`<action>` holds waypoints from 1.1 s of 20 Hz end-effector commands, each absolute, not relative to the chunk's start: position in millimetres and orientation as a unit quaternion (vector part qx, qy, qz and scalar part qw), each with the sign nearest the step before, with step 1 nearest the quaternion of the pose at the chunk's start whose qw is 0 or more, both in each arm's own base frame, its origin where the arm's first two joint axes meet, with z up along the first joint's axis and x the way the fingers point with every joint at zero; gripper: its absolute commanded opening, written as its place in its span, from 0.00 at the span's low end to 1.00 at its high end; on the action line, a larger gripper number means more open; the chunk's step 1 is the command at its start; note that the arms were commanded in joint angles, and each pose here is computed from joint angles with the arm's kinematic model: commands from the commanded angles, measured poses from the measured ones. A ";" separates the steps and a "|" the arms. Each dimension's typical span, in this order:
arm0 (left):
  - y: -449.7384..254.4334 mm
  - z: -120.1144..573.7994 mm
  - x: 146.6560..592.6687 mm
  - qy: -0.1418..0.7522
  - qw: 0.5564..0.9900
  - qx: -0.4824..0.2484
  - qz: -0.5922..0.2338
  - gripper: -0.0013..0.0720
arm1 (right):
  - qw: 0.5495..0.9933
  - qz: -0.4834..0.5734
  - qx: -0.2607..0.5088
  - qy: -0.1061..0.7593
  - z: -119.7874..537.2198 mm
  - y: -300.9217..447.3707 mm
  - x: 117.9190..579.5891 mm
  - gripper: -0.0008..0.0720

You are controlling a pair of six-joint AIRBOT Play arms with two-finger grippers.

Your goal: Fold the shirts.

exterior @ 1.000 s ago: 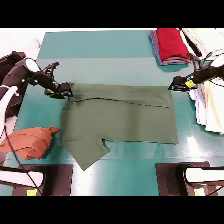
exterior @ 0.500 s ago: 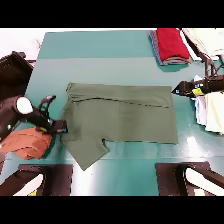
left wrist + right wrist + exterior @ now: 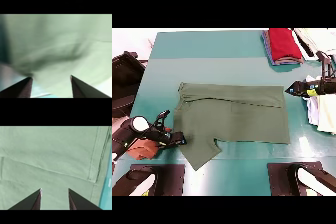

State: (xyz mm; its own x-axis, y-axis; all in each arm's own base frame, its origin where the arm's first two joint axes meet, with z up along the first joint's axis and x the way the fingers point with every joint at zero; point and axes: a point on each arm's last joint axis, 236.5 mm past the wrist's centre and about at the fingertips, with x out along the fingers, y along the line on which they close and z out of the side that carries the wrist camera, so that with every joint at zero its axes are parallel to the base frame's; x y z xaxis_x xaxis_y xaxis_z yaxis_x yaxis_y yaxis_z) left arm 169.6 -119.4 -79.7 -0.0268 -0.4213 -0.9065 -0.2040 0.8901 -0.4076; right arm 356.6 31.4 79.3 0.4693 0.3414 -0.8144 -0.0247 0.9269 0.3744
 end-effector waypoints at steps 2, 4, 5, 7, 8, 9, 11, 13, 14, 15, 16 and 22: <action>-142.8 -71.7 174.2 0.694 0.662 -0.252 -0.130 0.24 | 0.828 0.115 0.152 0.527 74.1 31.5 343.2 0.53; -147.5 -66.4 171.2 0.695 0.658 -0.248 -0.149 0.05 | 0.812 0.116 0.148 0.553 68.2 23.0 327.6 0.53; -148.1 -63.4 171.8 0.695 0.659 -0.243 -0.156 0.05 | 0.800 0.104 0.144 0.573 62.5 11.7 317.0 0.53; -149.2 -56.1 177.3 0.688 0.666 -0.235 -0.167 0.05 | 0.763 0.059 0.126 0.632 41.3 -21.8 281.7 0.53; -149.5 -53.3 180.7 0.684 0.670 -0.233 -0.170 0.05 | 0.740 0.037 0.128 0.660 26.6 -36.1 261.4 0.53; -149.7 -51.2 183.1 0.681 0.673 -0.230 -0.174 0.05 | 0.715 0.019 0.144 0.684 7.5 -44.8 239.3 0.55; -149.8 -46.9 187.8 0.675 0.679 -0.226 -0.178 0.05 | 0.673 -0.004 0.205 0.710 -30.5 -47.5 202.5 0.74; -148.8 -43.5 192.2 0.670 0.685 -0.222 -0.178 0.05 | 0.637 -0.010 0.263 0.724 -60.1 -37.0 176.7 0.74; -147.8 -43.0 193.6 0.669 0.688 -0.219 -0.177 0.05 | 0.626 -0.001 0.288 0.724 -70.4 -27.4 170.7 0.74; -146.7 -43.4 194.2 0.669 0.689 -0.217 -0.176 0.05 | 0.617 0.006 0.309 0.724 -79.1 -18.2 168.1 0.71; -146.2 -43.6 194.4 0.668 0.690 -0.216 -0.176 0.05 | 0.609 0.012 0.320 0.726 -86.0 -10.5 166.8 0.71; -139.5 -43.5 189.0 0.679 0.687 -0.193 -0.174 0.05 | 0.611 0.060 0.278 0.738 -96.7 21.4 181.5 0.31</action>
State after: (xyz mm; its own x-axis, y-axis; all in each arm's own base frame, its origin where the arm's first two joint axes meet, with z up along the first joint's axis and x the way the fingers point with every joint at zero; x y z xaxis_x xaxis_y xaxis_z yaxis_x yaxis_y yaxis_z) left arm 192.4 -144.2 -44.2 0.0347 -0.5215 -0.8526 -0.0403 0.8517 -0.5226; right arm 173.9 11.8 -90.9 -0.0979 0.4962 -0.8627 0.3838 0.8186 0.4273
